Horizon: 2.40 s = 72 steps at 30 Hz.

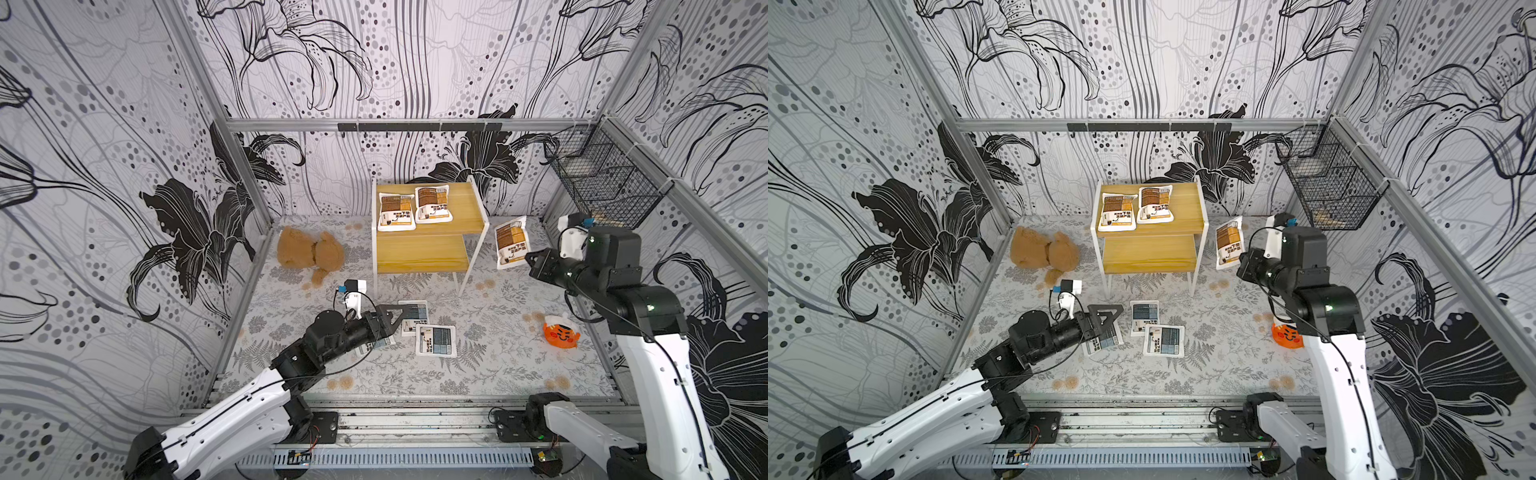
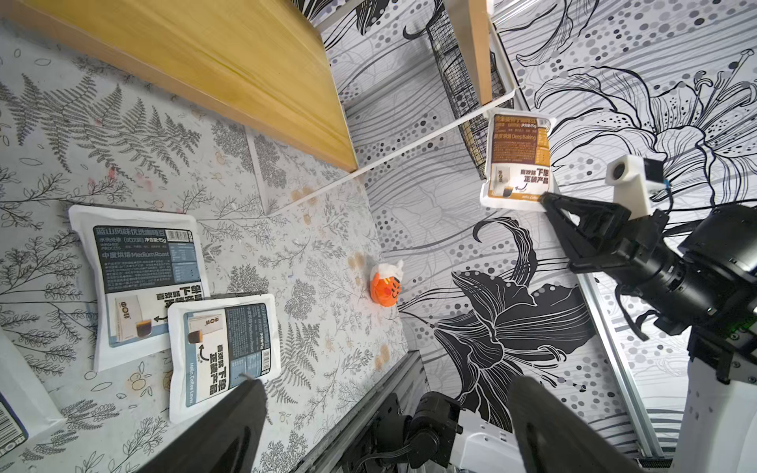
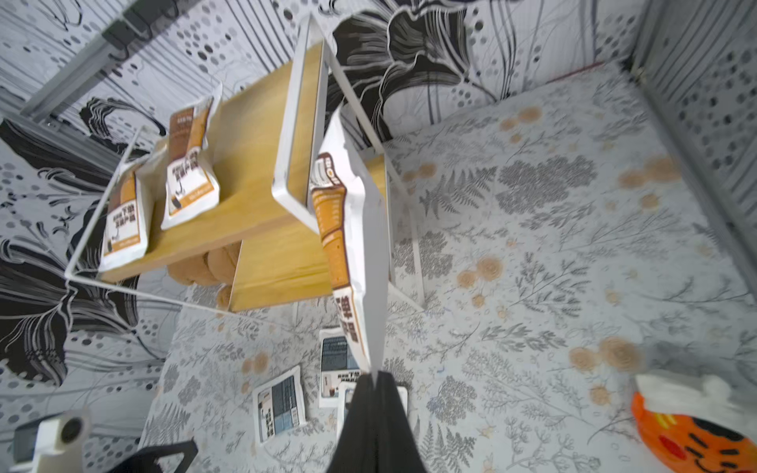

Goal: Place the bagged coffee beans on the shelf by color
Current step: Pick up the bagged coffee beans at the center of the board, then place the bagged coffee beans on the shelf.

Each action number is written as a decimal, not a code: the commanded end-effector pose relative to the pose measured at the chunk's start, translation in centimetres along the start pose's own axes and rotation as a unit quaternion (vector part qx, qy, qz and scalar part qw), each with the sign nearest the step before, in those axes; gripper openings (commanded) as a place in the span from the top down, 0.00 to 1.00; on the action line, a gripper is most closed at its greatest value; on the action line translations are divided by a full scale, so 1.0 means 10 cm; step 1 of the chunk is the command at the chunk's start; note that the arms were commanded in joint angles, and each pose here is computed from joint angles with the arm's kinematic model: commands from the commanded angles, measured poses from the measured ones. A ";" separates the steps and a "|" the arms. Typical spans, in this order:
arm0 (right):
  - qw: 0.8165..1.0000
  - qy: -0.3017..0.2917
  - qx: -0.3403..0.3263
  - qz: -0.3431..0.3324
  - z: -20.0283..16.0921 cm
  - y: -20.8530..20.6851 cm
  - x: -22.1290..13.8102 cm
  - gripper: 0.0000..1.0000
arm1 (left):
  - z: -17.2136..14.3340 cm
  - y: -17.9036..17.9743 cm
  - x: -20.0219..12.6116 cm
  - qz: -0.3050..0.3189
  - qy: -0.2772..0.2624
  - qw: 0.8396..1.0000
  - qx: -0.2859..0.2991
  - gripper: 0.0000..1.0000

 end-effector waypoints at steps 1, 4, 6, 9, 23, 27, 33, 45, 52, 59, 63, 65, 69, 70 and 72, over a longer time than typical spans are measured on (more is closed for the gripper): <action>0.998 -0.051 -0.028 -0.015 0.31 0.12 -0.14 1.00 | 0.06 -0.06 -0.06 0.003 -0.015 1.000 0.015 0.03; 0.996 -0.052 -0.039 0.065 0.53 0.44 -0.12 1.00 | 0.09 -0.08 -0.10 0.004 -0.021 1.000 0.018 0.03; 0.993 -0.033 -0.038 0.108 0.63 0.62 -0.02 1.00 | 0.11 -0.09 -0.12 0.007 -0.023 0.999 0.022 0.03; 0.987 -0.009 -0.023 0.161 0.74 0.81 0.13 1.00 | 0.13 -0.10 -0.13 0.014 -0.024 0.999 0.027 0.03; 0.973 0.087 0.052 0.207 0.81 0.92 0.98 1.00 | 0.17 -0.10 -0.24 0.027 -0.036 0.999 0.025 0.03; 0.970 0.103 0.072 0.208 0.75 0.88 1.11 1.00 | 0.17 -0.08 -0.26 0.034 -0.038 0.998 0.031 0.03; 0.967 0.121 0.084 0.206 0.67 0.83 1.20 1.00 | 0.17 -0.08 -0.27 0.036 -0.037 0.998 0.035 0.03; 0.967 0.132 0.086 0.199 0.61 0.78 1.27 0.93 | 0.16 -0.05 -0.30 0.042 -0.037 0.998 0.034 0.03; 0.969 0.129 0.082 0.193 0.61 0.77 1.26 0.74 | 0.15 -0.05 -0.30 0.043 -0.036 0.998 0.032 0.03; 0.971 0.125 0.078 0.187 0.61 0.75 1.24 0.58 | 0.15 -0.04 -0.29 0.045 -0.035 0.998 0.033 0.03; 0.975 0.116 0.071 0.174 0.63 0.74 1.21 0.54 | 0.15 -0.04 -0.28 0.044 -0.035 0.998 0.033 0.03; 0.978 0.109 0.068 0.166 0.65 0.73 1.20 0.53 | 0.15 -0.04 -0.28 0.046 -0.034 0.998 0.033 0.03; 0.981 0.102 0.063 0.155 0.70 0.72 1.22 0.52 | 0.14 -0.03 -0.29 0.048 -0.035 0.998 0.033 0.03; 0.981 0.101 0.062 0.152 0.71 0.72 1.23 0.52 | 0.14 -0.03 -0.30 0.048 -0.035 0.998 0.033 0.03; 0.982 0.095 0.063 0.151 0.74 0.73 1.24 0.52 | 0.15 -0.03 -0.31 0.048 -0.036 0.998 0.033 0.03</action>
Point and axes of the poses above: each gripper's point midway between its finger pads, its own x axis out along the fingers, its own y axis along the line the jaws close on, z = x × y, the point moved 6 cm from there along -x, back along the fingers, and after that the axes turned 11 degrees about x, right-handed, at the moved point
